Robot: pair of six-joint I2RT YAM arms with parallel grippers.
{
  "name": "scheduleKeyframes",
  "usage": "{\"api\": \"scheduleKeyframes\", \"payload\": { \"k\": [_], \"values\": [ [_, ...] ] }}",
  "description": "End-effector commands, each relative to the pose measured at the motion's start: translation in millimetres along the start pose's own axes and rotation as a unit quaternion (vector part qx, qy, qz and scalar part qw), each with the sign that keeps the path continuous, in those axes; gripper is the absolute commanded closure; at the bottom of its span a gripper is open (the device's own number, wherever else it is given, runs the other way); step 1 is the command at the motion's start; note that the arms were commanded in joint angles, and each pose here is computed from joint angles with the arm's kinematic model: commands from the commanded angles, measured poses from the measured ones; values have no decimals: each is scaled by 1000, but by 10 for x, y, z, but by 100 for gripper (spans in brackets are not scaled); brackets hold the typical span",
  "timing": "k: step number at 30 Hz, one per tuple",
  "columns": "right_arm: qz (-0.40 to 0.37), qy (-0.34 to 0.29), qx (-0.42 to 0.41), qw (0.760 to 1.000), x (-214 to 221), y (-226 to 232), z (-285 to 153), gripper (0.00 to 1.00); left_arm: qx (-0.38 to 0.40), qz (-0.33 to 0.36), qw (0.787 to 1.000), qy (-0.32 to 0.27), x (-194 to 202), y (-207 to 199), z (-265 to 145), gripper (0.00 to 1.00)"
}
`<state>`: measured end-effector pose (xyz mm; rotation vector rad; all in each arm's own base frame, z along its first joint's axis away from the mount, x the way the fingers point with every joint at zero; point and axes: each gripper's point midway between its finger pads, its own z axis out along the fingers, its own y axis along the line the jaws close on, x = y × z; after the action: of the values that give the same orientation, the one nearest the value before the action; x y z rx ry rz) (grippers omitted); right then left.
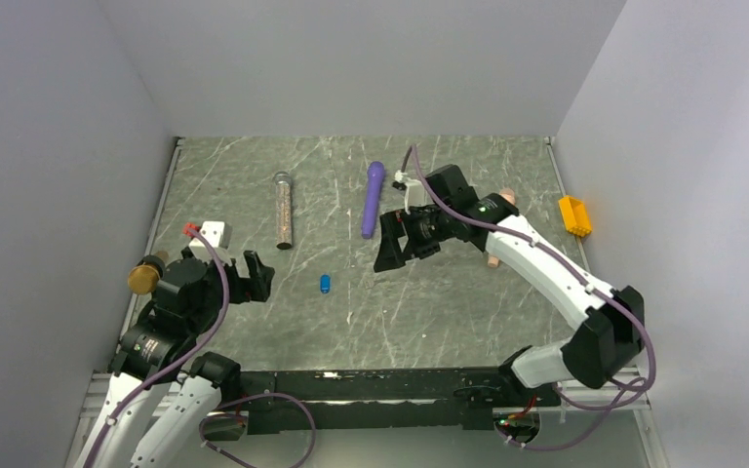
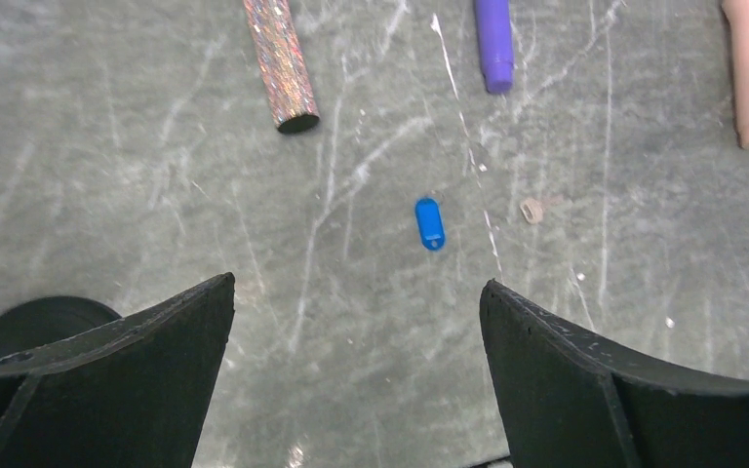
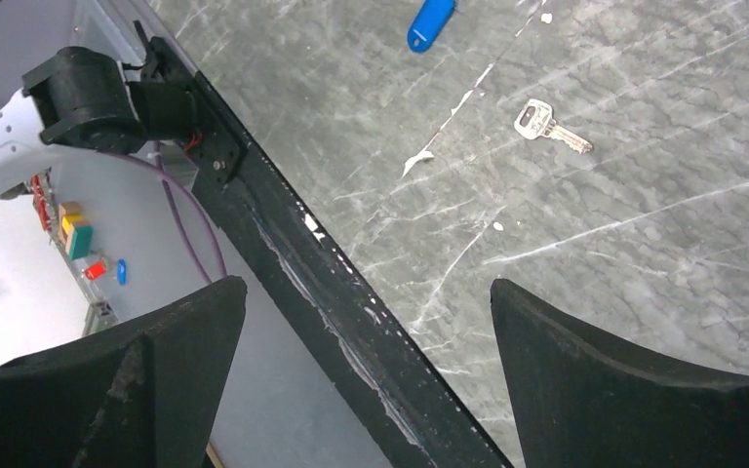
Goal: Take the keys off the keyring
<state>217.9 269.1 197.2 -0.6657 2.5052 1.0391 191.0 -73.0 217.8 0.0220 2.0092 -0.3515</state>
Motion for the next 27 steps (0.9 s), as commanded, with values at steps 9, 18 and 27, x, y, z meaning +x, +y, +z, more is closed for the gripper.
{"api": "scheduleKeyframes", "payload": {
  "k": [9, 18, 27],
  "values": [
    [-14, -103, -13, 994, 72, 214, -416, 0, -136, 79, 981, -111, -299, 529, 496, 0],
    [-10, -117, -1, 993, 219, 241, -590, 0, -167, 78, 977, -107, -262, 936, 1038, 1],
    [-34, -141, 16, 989, 299, 241, -773, 0, -189, 64, 972, -126, -174, 1354, 1430, 1]
  ]
}}
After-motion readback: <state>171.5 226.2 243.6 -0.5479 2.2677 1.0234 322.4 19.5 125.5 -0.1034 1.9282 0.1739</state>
